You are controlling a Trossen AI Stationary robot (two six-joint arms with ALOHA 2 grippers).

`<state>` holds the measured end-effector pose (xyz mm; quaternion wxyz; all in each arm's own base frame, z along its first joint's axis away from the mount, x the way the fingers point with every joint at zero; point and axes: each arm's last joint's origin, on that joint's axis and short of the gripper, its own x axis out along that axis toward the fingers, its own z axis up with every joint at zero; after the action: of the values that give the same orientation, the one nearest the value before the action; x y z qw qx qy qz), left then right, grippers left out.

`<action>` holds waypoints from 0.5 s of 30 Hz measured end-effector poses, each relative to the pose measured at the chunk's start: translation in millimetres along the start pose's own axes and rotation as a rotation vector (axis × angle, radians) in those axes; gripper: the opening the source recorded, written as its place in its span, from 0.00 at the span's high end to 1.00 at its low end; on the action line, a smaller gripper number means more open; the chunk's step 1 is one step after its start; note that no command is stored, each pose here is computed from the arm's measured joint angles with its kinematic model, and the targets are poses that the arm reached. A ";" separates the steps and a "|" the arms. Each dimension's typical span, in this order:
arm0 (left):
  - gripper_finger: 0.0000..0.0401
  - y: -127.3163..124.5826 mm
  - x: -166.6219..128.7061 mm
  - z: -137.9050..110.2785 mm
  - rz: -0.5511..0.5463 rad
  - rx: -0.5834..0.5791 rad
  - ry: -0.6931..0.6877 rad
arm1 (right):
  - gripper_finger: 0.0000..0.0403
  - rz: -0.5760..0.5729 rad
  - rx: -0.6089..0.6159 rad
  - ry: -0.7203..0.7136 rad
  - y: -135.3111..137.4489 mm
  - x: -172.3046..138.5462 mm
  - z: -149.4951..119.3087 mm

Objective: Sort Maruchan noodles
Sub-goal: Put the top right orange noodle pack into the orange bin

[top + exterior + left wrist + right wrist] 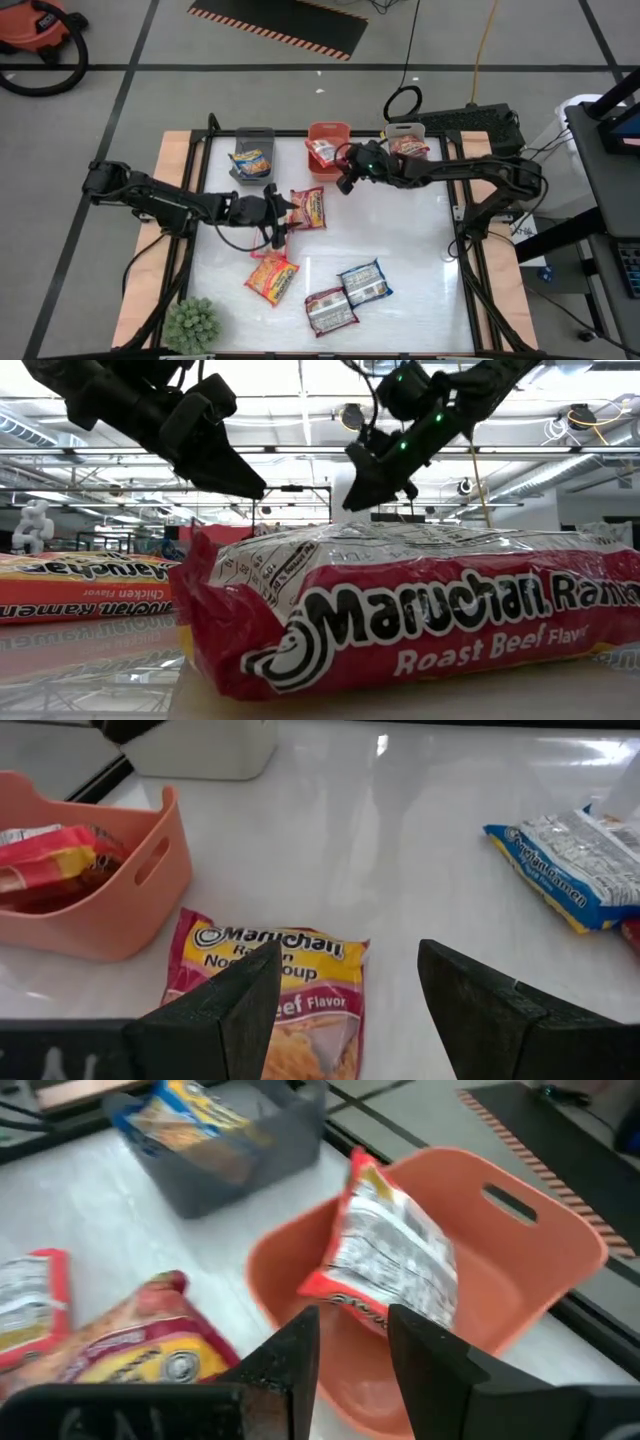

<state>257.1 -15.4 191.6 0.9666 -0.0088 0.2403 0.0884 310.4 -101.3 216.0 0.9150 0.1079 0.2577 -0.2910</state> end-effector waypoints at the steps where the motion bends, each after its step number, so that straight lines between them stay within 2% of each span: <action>1: 0.40 1.0 0.3 0.2 -0.003 -0.002 0.000 | 0.71 0.008 -0.004 -0.006 1.8 -3.0 1.2; 6: 0.40 7.0 1.6 0.5 0.010 -0.014 0.003 | 0.71 0.033 -0.026 -0.043 9.8 -7.1 2.8; 12: 0.40 11.5 2.5 2.4 0.022 -0.063 -0.013 | 0.71 0.045 0.034 -0.210 10.4 2.3 -5.6; 15: 0.40 11.2 2.4 3.1 0.021 -0.076 -0.020 | 0.74 0.040 0.048 -0.280 4.2 6.3 0.3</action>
<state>258.7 -3.8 193.5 0.9670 -0.0423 0.2271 0.1075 317.4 -101.0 213.0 0.9449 0.0931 0.1183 -0.2908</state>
